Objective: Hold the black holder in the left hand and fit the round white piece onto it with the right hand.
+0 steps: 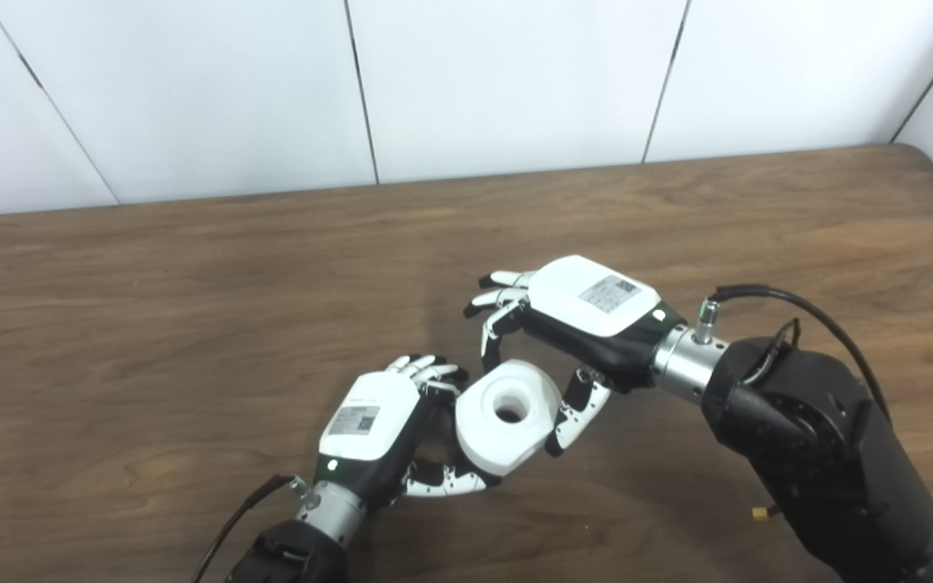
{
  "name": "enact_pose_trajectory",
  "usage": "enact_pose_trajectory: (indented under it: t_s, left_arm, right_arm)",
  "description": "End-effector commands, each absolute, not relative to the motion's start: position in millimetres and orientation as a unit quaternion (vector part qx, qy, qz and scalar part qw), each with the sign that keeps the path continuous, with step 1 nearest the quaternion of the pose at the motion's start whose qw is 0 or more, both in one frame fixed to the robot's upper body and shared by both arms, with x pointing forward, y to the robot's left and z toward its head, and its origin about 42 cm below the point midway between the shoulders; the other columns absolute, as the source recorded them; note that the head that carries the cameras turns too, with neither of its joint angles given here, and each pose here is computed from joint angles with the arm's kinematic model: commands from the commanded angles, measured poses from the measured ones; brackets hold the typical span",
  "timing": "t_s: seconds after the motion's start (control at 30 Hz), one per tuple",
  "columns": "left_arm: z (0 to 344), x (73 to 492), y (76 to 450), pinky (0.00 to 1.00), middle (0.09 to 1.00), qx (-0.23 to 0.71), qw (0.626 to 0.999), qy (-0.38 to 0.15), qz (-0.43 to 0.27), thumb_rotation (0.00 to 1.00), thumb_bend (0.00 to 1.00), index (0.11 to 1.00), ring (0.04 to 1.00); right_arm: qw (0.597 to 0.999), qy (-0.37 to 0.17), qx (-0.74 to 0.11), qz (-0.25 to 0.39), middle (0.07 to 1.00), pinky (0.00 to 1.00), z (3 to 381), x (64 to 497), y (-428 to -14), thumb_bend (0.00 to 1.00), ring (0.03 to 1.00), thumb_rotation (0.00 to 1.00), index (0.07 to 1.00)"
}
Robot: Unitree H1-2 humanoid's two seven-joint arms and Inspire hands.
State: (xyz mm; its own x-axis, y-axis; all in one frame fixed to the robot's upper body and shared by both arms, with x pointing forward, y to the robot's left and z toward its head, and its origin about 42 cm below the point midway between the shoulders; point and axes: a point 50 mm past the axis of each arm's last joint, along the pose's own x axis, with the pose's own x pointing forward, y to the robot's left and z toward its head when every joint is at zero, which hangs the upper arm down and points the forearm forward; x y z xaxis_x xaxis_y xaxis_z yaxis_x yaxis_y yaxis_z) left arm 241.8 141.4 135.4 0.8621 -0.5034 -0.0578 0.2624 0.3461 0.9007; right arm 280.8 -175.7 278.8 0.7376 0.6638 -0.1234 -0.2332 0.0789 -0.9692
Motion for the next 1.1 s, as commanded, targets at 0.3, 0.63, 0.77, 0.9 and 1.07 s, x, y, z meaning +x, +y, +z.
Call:
enact_pose_trajectory:
  t_s: [0.3,0.63,0.77,0.9,1.07]
  left_arm:
    - [120.2,232.1,135.5,0.92,0.813,0.529,0.797,-0.078,-0.281,0.06,0.51,0.489,0.886]
    - [118.9,233.1,136.1,0.92,0.815,0.531,0.795,-0.078,-0.282,0.06,0.51,0.489,0.886]
    - [119.0,233.0,136.2,0.92,0.813,0.531,0.795,-0.077,-0.282,0.06,0.51,0.489,0.885]
    - [118.9,233.3,136.2,0.92,0.811,0.531,0.795,-0.078,-0.282,0.06,0.51,0.489,0.884]
    - [118.0,233.9,135.8,0.92,0.807,0.533,0.794,-0.08,-0.282,0.06,0.51,0.488,0.883]
  right_arm:
    - [0.696,-0.202,-0.622,0.298,0.859,0.89,289.1,283.5,-175.8,0.52,0.954,0.14,0.489]
    - [0.699,-0.184,-0.62,0.305,0.903,0.95,294.3,282.0,-175.7,0.94,0.985,0.27,0.72]
    - [0.698,-0.179,-0.622,0.306,0.949,0.98,296.4,283.4,-175.5,1.0,1.0,0.3,0.766]
    - [0.709,-0.176,-0.612,0.303,0.991,1.0,298.4,285.2,-176.5,1.0,1.0,0.32,0.788]
    - [0.714,-0.178,-0.608,0.298,1.0,1.0,299.3,286.7,-177.9,1.0,1.0,0.33,0.827]
